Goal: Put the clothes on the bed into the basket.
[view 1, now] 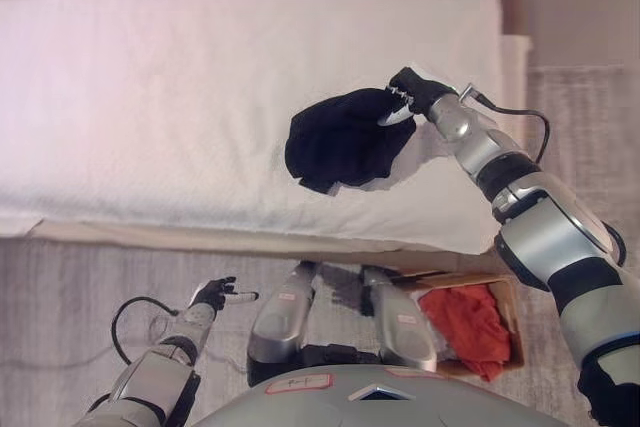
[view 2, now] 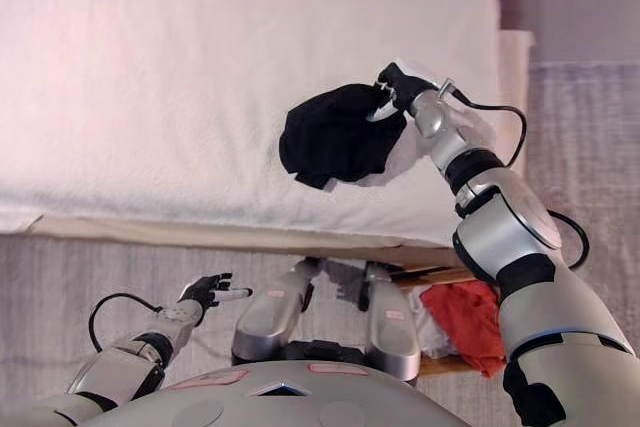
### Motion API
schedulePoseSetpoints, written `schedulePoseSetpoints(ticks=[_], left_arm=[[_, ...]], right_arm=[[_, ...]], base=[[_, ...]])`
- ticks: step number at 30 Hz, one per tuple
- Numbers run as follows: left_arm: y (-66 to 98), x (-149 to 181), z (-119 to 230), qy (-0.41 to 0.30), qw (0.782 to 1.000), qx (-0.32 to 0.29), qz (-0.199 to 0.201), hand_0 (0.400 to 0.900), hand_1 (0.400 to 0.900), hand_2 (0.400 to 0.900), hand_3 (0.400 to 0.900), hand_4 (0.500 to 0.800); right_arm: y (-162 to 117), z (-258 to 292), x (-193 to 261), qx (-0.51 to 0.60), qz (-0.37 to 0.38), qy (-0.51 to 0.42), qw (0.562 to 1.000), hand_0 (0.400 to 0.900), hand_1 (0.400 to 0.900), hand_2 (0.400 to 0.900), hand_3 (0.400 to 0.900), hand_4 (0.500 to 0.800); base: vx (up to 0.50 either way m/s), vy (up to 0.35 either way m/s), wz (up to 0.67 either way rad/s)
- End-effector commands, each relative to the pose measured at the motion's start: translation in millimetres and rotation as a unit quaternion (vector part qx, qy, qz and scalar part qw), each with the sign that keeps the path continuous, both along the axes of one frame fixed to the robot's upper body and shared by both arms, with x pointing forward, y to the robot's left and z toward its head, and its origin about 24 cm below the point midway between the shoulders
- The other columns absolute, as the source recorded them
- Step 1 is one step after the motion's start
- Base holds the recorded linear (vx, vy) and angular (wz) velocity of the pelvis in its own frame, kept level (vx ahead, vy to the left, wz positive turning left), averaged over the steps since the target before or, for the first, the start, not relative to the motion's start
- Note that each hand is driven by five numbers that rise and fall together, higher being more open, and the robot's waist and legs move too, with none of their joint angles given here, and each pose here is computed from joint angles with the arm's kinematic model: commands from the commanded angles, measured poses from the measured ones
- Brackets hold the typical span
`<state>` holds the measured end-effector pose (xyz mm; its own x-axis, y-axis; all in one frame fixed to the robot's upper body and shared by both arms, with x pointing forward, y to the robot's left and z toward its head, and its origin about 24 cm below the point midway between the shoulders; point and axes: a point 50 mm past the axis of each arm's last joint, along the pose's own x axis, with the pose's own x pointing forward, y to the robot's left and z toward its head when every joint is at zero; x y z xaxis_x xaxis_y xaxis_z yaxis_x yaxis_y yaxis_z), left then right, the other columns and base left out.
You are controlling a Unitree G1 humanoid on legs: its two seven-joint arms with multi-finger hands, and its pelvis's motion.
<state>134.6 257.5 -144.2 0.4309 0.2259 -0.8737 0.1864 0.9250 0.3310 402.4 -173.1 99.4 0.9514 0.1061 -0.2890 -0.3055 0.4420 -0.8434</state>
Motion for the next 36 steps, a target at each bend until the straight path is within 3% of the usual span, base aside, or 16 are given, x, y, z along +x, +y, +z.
schedulePoseSetpoints(ticks=[1,4,8,21,26,36], left_arm=[[26.4,-44.4,-4.3,0.074,0.996,0.039,0.009,0.900,0.900,0.900,0.900,0.800],[28.9,-52.4,-5.1,0.088,0.995,0.040,0.013,0.900,0.900,0.900,0.900,0.800],[29.9,-62.5,-6.6,0.102,0.994,0.039,0.019,0.900,0.900,0.900,0.900,0.800],[20.6,-64.9,-10.4,0.112,0.993,0.024,-0.002,0.900,0.900,0.900,0.900,0.800],[21.1,-68.0,-10.7,0.117,0.993,0.023,-0.004,0.900,0.900,0.900,0.900,0.800],[23.8,-71.8,-10.4,0.123,0.992,0.025,-0.003,0.900,0.900,0.900,0.900,0.800]], right_arm=[[-17.1,39.2,9.9,-0.023,-0.009,-0.059,0.998,0.400,0.400,0.400,0.400,0.500],[-47.2,35.1,4.5,-0.038,-0.048,-0.047,0.997,0.400,0.400,0.400,0.400,0.500],[-63.5,32.8,0.2,-0.049,-0.067,-0.042,0.996,0.400,0.400,0.400,0.400,0.500],[-198.3,17.9,-63.1,-0.124,-0.261,0.023,0.957,0.400,0.400,0.400,0.400,0.500],[-232.8,11.1,-93.1,-0.138,-0.320,0.045,0.936,0.400,0.400,0.400,0.400,0.500],[-269.5,8.7,-131.9,-0.162,-0.375,0.076,0.909,0.400,0.400,0.400,0.400,0.500]], base=[[0.017,0.024,-0.31],[0.051,0.051,-0.53],[0.033,0.061,-0.68],[0.009,0.026,-0.21],[0.017,0.006,-0.03],[0.012,-0.001,-0.09]])
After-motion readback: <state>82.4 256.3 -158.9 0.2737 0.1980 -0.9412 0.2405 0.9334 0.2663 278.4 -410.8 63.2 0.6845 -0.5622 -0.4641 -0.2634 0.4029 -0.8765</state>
